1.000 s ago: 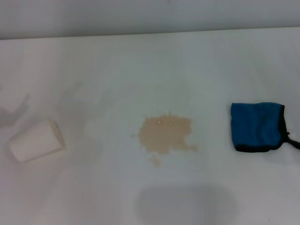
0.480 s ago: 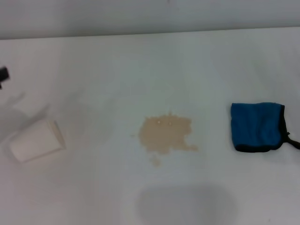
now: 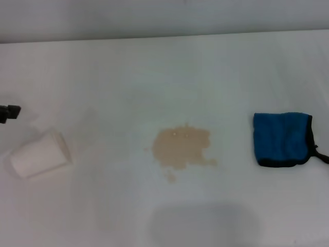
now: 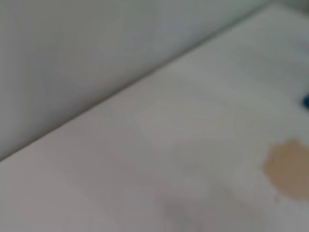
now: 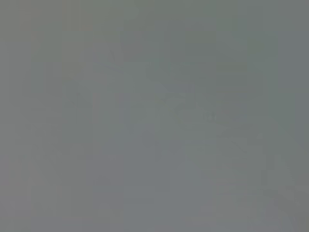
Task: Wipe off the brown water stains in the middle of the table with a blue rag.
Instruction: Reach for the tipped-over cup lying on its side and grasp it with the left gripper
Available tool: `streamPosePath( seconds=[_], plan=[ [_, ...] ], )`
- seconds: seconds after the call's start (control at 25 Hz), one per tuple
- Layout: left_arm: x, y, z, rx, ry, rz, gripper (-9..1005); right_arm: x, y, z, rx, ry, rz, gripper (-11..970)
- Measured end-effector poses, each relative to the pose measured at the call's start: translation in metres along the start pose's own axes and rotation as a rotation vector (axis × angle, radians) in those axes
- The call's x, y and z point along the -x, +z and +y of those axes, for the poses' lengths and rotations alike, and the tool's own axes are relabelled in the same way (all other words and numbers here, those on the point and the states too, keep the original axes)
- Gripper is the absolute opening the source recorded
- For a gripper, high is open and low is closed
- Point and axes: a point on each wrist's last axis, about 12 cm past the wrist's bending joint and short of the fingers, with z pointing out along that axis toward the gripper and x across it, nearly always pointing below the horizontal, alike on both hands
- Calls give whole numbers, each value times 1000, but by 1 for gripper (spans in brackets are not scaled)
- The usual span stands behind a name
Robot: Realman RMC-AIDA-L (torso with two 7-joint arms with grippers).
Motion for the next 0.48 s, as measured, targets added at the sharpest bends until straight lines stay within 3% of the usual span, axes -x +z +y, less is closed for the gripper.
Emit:
streamPosePath(
  seconds=[0.28, 0.48],
  plan=[
    [32, -3, -1, 14, 90, 213, 876, 1, 3, -1, -1, -7, 7, 646],
    [39, 13, -10, -13, 164, 308, 875, 1, 4, -1, -5, -9, 4, 647]
  ],
)
